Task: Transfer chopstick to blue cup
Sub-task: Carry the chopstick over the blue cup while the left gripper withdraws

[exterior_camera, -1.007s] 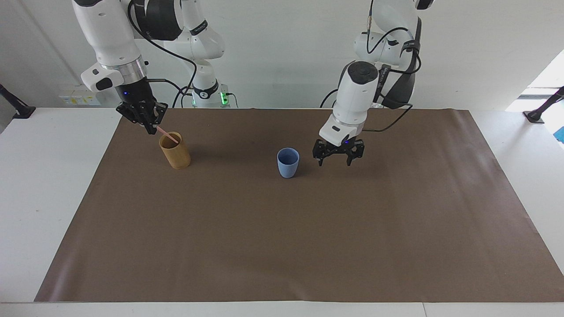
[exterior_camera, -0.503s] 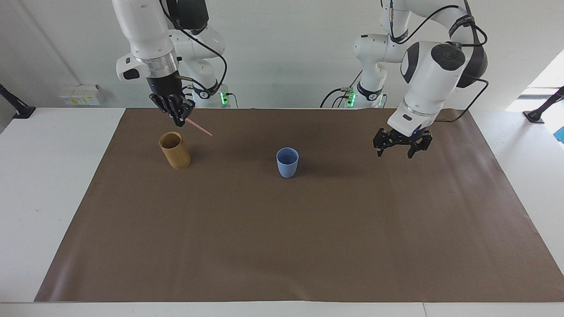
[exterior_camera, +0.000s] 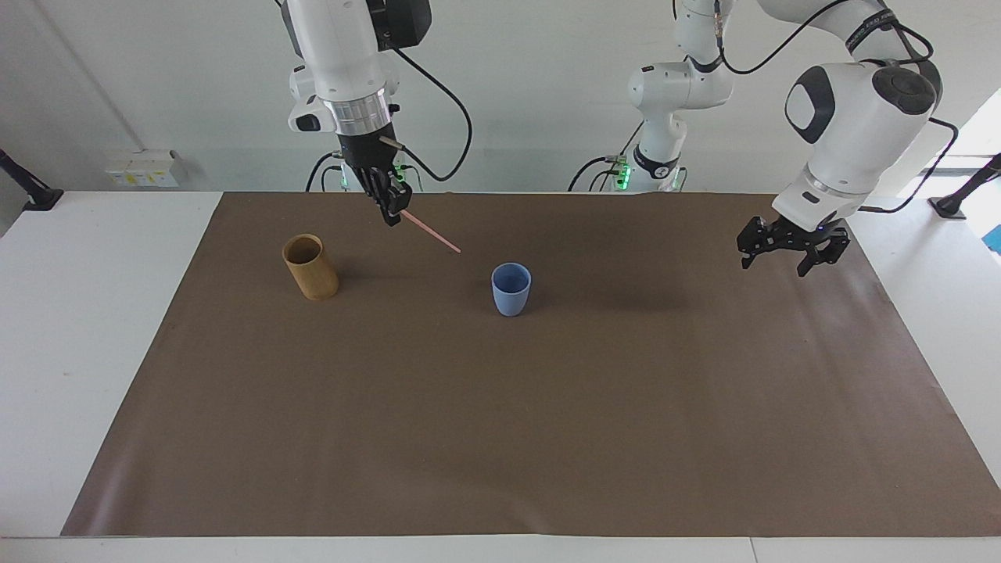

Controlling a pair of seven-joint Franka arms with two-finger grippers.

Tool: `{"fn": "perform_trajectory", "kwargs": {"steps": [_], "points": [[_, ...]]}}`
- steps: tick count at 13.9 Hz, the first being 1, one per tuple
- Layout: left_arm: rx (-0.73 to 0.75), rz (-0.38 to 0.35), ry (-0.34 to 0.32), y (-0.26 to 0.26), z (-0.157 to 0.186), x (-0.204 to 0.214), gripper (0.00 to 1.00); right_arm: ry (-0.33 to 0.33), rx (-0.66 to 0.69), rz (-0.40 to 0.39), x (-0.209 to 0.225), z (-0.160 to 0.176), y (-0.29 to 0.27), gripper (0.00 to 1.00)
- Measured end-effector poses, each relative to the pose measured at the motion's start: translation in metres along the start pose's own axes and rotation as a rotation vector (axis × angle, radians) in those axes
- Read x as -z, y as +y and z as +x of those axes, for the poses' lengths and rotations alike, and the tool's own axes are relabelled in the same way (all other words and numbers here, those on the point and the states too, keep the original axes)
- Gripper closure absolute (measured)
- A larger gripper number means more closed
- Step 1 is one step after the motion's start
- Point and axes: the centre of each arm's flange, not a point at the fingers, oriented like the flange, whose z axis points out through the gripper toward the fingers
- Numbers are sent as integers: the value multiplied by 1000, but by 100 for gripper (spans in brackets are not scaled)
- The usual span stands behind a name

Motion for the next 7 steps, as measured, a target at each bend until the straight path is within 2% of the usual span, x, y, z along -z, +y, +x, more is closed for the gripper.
{"fn": "perform_trajectory", "kwargs": {"steps": [4, 7], "points": [[-14, 3, 9, 8, -1, 62, 0, 6, -68, 61, -11, -32, -25, 92], [-14, 1, 2, 9, -4, 69, 0, 38, -22, 86, -29, -55, -43, 92]]}}
